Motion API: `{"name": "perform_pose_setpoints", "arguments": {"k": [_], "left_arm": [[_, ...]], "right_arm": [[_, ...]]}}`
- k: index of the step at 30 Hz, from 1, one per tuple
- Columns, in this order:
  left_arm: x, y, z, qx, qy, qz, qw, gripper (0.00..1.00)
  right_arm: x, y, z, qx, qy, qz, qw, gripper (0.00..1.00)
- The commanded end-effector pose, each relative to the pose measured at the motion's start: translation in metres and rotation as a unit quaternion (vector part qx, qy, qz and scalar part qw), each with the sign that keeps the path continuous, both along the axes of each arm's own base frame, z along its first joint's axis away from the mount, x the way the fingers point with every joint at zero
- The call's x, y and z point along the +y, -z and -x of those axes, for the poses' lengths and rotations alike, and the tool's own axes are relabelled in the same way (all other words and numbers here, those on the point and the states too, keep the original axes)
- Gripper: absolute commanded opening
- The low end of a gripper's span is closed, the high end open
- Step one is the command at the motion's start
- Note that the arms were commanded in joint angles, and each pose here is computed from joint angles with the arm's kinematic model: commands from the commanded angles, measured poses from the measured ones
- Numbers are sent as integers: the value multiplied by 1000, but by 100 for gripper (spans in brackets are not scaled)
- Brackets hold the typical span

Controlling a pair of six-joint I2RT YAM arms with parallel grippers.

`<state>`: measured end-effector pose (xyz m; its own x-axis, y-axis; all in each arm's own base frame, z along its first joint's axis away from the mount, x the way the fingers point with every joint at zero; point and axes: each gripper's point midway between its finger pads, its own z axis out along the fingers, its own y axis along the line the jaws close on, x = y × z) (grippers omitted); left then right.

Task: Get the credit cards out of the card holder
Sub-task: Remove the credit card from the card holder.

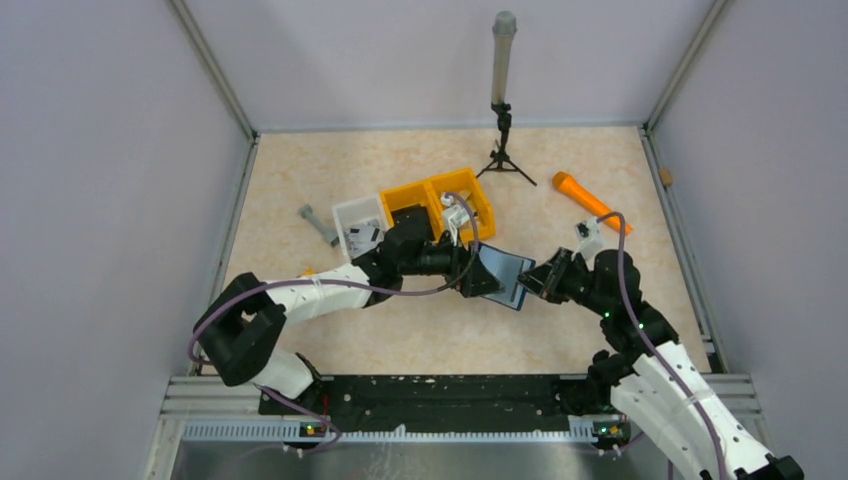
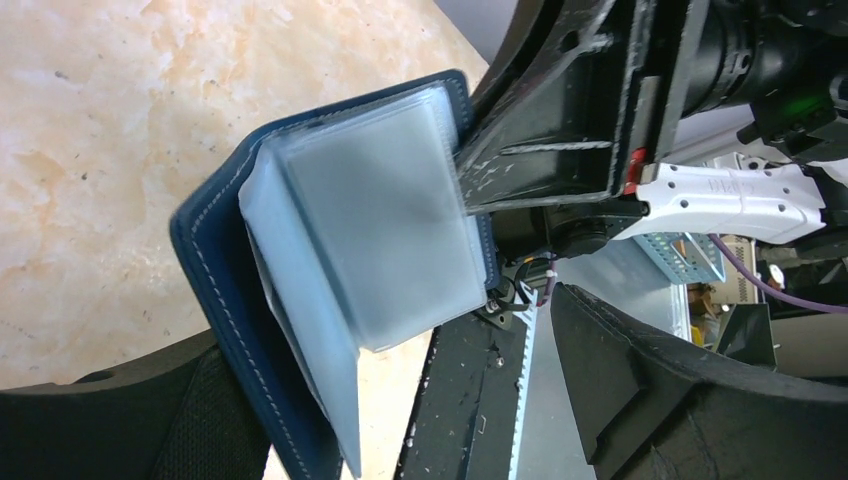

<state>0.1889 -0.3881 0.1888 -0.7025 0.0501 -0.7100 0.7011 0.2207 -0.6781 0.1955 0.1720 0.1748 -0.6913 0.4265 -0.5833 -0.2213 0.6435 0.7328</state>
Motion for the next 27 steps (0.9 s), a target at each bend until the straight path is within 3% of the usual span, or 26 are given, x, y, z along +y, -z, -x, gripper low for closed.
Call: {"name": "perform_pose_setpoints", "arguments": {"k": [1, 13, 18, 27], "left_arm": [[-13, -29, -1, -36, 28, 45, 998, 98], [-14, -25, 2, -27, 26, 56, 998, 98], [-13, -17, 2, -15, 22, 55, 998, 98], [-23, 18, -11, -43, -27, -51, 997, 98]], "right_arm": [[2, -23, -7, -30, -1, 4, 1000, 0], [1, -4, -23, 8, -25, 90, 996, 0], [6, -5, -28, 14, -38, 92, 995, 0], [22, -10, -32, 40, -54, 91, 994, 0]]}}
